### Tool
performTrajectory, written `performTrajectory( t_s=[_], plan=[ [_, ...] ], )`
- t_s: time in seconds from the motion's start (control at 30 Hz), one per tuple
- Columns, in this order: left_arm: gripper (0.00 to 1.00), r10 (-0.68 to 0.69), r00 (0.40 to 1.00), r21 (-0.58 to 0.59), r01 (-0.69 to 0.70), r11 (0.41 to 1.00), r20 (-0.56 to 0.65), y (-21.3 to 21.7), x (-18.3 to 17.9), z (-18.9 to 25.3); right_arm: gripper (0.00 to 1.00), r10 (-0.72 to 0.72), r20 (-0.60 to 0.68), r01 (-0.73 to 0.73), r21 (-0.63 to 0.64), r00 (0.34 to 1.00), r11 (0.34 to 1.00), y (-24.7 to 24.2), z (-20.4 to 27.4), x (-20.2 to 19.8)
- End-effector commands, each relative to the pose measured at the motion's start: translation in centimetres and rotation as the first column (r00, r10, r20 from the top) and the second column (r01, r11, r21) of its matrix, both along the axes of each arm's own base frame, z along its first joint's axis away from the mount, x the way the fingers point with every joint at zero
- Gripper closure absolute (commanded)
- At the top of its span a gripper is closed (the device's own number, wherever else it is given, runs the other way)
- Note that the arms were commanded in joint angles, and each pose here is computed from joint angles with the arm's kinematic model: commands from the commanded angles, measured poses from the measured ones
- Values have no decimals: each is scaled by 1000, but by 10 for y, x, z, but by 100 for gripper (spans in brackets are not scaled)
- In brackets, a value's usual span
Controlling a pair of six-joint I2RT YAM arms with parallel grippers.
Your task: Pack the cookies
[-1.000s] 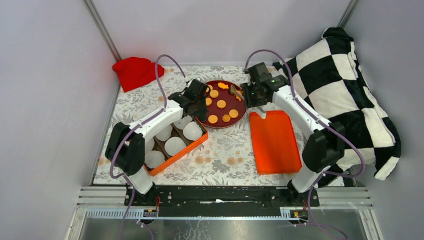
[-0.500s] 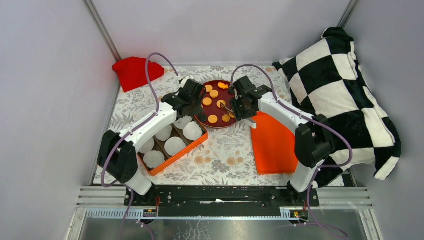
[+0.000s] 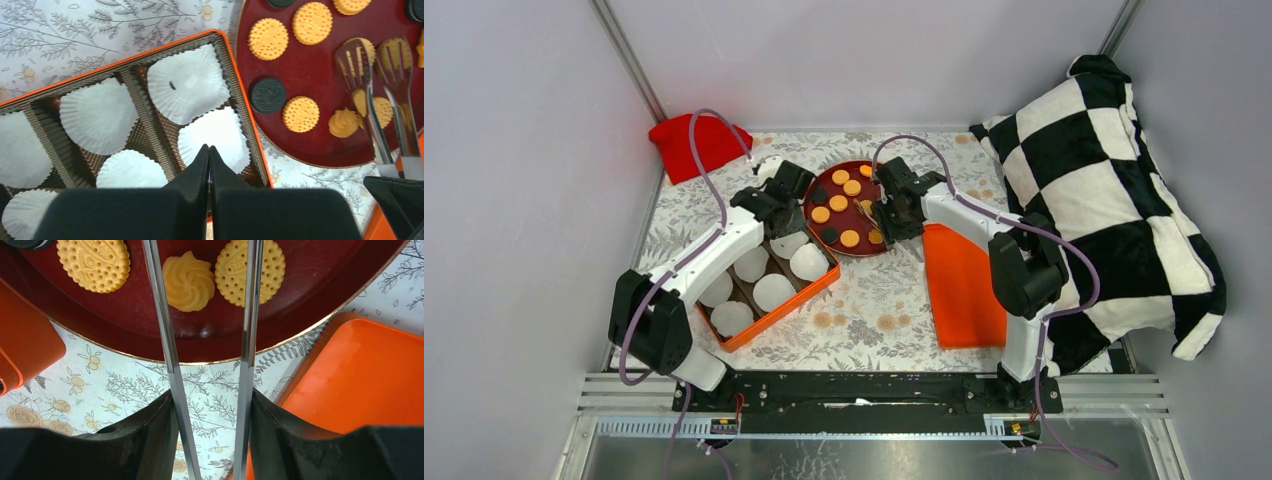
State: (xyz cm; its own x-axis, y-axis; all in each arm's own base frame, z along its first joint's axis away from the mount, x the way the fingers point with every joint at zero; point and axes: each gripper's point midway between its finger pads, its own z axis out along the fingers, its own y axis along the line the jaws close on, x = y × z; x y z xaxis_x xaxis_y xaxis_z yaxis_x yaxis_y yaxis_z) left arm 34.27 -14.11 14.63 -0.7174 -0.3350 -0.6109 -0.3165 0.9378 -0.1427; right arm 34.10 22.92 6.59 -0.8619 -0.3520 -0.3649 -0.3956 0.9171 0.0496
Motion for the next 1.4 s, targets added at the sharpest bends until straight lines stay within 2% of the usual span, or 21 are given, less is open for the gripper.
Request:
performTrajectory(
  t_s=[0.0, 0.17, 0.3, 0.4, 0.6, 0.8, 0.93, 1.03, 1.17, 1.37],
  plan=[
    [100, 69, 998, 35, -69, 997, -6, 26, -8, 0, 59, 17, 36, -16, -24, 999, 1000, 7, 11, 8],
    [100, 88, 996, 26, -87, 996, -18, 35, -10, -4, 73, 20, 89, -13, -77, 996, 997, 3, 28, 11],
    [100, 99, 995, 28, -99, 995, -17, 40, -9, -5, 84, 50, 165, -41, -56, 985, 998, 15, 60, 8],
    [100, 164, 986, 21, -163, 986, -24, 56, -7, -7, 91, 74, 211, -72, -14, 975, 997, 28, 84, 0],
    [100, 323, 943, -120, -332, 936, -84, 96, -5, -22, 100, 103, 251, -121, 57, 962, 991, 47, 113, -15],
    [100, 485, 874, -128, -478, 869, 21, 132, -3, 12, 100, 167, 262, -204, 124, 951, 971, 76, 132, -31],
    [100, 559, 824, -157, -543, 825, 88, 152, -5, 35, 100, 265, 234, -301, 131, 935, 945, 114, 124, -52],
    [100, 597, 797, -164, -578, 799, 95, 167, -11, 37, 100, 333, 217, -367, 140, 918, 920, 142, 118, -69],
    [100, 597, 799, -152, -583, 798, 73, 177, -18, 30, 100, 386, 203, -416, 138, 900, 899, 167, 108, -82],
    [100, 584, 810, -147, -572, 807, 56, 180, -19, 22, 100, 386, 190, -407, 85, 903, 909, 172, 89, -72]
  ],
)
